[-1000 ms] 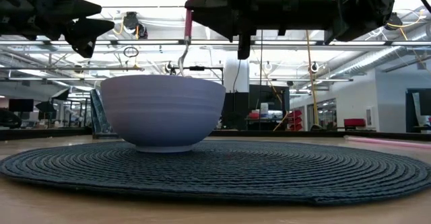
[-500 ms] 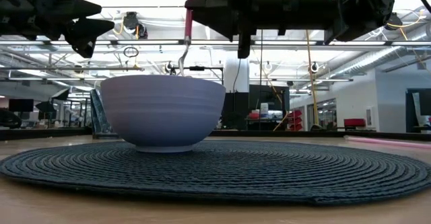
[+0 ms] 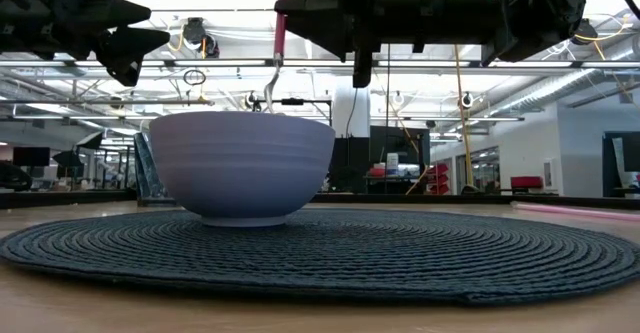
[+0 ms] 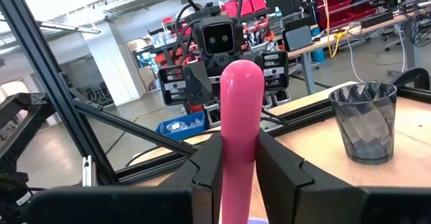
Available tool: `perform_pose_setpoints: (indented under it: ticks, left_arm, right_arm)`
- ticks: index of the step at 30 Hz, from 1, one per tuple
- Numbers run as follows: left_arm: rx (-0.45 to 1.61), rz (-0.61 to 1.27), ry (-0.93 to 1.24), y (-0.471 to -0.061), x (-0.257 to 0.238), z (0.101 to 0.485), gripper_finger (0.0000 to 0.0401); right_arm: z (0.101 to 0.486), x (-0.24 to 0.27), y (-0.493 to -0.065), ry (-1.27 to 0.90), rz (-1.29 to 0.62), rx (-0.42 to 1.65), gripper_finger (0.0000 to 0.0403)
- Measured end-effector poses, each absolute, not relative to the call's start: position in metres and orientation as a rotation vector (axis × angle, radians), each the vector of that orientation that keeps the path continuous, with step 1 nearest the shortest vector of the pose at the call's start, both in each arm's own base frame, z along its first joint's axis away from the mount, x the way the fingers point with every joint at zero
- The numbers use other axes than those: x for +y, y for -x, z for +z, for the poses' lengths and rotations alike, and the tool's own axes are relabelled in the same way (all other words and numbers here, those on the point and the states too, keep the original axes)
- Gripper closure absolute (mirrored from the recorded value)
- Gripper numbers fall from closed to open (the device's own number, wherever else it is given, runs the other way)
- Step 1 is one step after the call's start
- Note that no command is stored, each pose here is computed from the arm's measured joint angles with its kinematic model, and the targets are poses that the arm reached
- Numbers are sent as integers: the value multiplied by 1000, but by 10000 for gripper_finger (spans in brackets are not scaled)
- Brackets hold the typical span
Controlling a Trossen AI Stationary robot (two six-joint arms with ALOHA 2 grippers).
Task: Pick & Place Utensil
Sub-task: Put the pink fork into the bowl
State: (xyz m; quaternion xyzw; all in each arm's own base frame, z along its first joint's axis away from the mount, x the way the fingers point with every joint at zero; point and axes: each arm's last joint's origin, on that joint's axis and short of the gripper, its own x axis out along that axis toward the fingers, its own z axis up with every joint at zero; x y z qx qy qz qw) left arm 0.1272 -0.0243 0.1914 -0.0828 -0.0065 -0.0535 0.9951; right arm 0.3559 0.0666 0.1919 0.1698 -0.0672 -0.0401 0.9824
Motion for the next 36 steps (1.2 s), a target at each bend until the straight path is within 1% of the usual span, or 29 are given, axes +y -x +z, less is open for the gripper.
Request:
perform_pose_setpoints:
  ticks: [10,19,23,28,32,36]
  left_arm:
    - [-17,-58,166,-127,-23,191,219]
    - [-30,-58,175,-127,-23,193,219]
    - [-27,-58,187,-127,-23,192,219]
    - [-26,-57,186,-127,-23,192,219]
    - [-25,-57,185,-127,-23,192,219]
    - [-28,-57,186,-127,-23,192,219]
  right_arm:
    - [191,67,-356,-362,-79,-137,342]
    - [157,65,-369,-421,-92,-122,342]
    - [160,62,-369,-425,-95,-149,342]
    - [156,62,-370,-433,-107,-109,342]
    - [149,60,-370,-458,-170,-60,341]
    - [149,60,-370,-458,-174,-55,341]
